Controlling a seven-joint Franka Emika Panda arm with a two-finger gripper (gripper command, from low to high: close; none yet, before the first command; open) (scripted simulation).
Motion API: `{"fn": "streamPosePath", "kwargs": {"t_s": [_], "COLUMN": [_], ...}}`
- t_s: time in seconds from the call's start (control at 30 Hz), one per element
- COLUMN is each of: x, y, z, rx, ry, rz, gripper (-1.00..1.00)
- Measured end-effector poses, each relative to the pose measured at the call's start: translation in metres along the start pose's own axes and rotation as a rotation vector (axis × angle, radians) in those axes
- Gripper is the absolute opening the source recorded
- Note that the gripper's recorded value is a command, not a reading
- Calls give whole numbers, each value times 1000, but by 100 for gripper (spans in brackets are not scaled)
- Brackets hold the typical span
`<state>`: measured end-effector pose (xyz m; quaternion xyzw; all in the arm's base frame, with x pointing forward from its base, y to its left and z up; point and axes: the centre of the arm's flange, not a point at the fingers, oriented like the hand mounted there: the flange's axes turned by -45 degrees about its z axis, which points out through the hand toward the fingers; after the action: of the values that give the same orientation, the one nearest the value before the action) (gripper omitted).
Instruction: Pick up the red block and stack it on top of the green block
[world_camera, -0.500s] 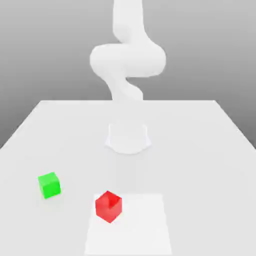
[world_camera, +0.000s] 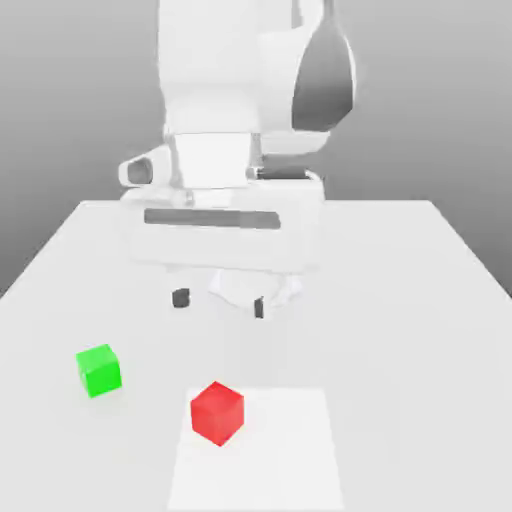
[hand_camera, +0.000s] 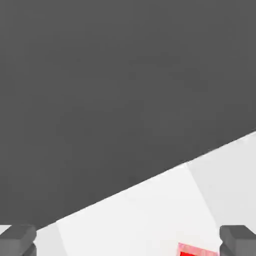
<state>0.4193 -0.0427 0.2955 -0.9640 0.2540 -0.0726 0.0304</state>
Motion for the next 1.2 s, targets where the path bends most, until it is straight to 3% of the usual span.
{"fn": "streamPosePath", "kwargs": {"t_s": [0.13,0.33,0.57,0.83,0.87,1.2], "x": [-35,-46,-50,-52,-52,-52], "y": [31,34,36,42,42,40], "z": [68,101,126,145,146,142], "rx": [-85,-83,-79,-98,-101,-93], "ry": [-105,-166,-181,-135,-127,-148], "rz": [107,125,131,125,124,128], "gripper": [0,0,0,0,-100,-100]}}
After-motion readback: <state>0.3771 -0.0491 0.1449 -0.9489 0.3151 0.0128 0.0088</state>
